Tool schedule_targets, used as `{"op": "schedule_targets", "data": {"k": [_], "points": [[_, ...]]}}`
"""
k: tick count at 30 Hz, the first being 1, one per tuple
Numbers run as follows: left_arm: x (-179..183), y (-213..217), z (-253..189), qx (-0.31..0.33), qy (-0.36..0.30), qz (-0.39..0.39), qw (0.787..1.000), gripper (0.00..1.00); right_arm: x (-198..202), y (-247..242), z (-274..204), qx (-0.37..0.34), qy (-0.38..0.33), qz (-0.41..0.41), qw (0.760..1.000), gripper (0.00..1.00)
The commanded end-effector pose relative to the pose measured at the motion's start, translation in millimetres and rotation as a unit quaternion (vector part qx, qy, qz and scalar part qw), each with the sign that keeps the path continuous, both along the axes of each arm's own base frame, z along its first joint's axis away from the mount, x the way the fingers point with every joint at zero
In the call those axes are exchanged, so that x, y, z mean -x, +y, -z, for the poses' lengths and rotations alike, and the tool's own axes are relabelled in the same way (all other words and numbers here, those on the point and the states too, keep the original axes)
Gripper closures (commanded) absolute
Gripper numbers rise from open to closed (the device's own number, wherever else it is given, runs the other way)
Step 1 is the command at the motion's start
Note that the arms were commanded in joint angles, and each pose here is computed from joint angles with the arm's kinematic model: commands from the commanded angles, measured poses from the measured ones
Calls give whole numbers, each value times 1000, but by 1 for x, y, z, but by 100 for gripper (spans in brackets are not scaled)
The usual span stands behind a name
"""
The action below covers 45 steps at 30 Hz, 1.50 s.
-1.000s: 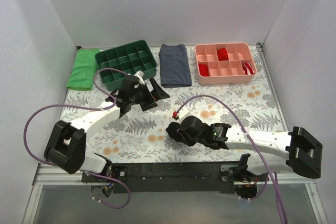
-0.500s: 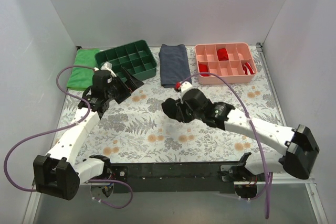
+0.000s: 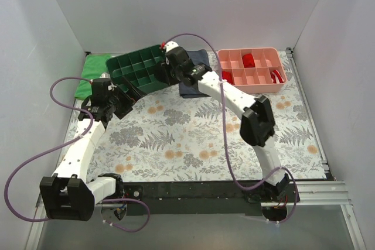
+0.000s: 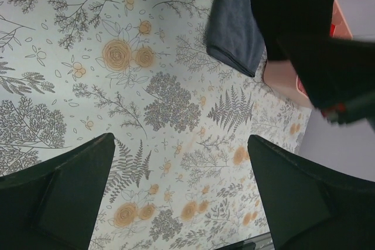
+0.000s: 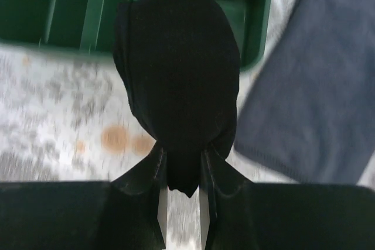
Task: Roll the underwear
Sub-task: Place the underwear in the storage box.
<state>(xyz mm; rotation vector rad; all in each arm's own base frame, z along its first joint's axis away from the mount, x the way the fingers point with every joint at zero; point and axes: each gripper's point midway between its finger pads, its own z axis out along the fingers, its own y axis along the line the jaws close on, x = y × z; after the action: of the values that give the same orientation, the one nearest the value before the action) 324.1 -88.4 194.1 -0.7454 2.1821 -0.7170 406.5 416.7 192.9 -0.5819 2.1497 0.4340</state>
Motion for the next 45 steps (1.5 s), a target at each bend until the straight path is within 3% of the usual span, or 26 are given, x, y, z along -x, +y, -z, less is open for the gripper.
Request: {"op": "schedule_targets", "data": {"k": [1, 9, 17, 25, 35, 39, 40, 45], "points": [[9, -1, -17, 3, -18, 12, 1000, 2, -45, 18, -7, 18, -46, 8, 999, 99], [17, 2, -18, 0, -21, 11, 1000, 2, -102, 51, -1, -49, -125, 24, 991, 99], [22, -1, -11, 5, -13, 22, 1000, 2, -125, 72, 5, -104, -164, 17, 981, 99], [24, 0, -6, 4, -7, 20, 1000, 2, -113, 87, 35, -108, -137, -12, 985, 99], [25, -1, -4, 8, -4, 21, 1000, 2, -97, 94, 29, -131, -116, -14, 984, 99], [26, -1, -5, 12, -7, 19, 1000, 2, -82, 76, 64, -95, -75, -13, 993, 99], [26, -1, -6, 12, -10, 17, 1000, 2, -79, 74, 45, -109, -89, -12, 990, 99], [24, -2, -9, 19, -14, 18, 1000, 2, -68, 61, 40, -111, -90, -7, 990, 99]]}}
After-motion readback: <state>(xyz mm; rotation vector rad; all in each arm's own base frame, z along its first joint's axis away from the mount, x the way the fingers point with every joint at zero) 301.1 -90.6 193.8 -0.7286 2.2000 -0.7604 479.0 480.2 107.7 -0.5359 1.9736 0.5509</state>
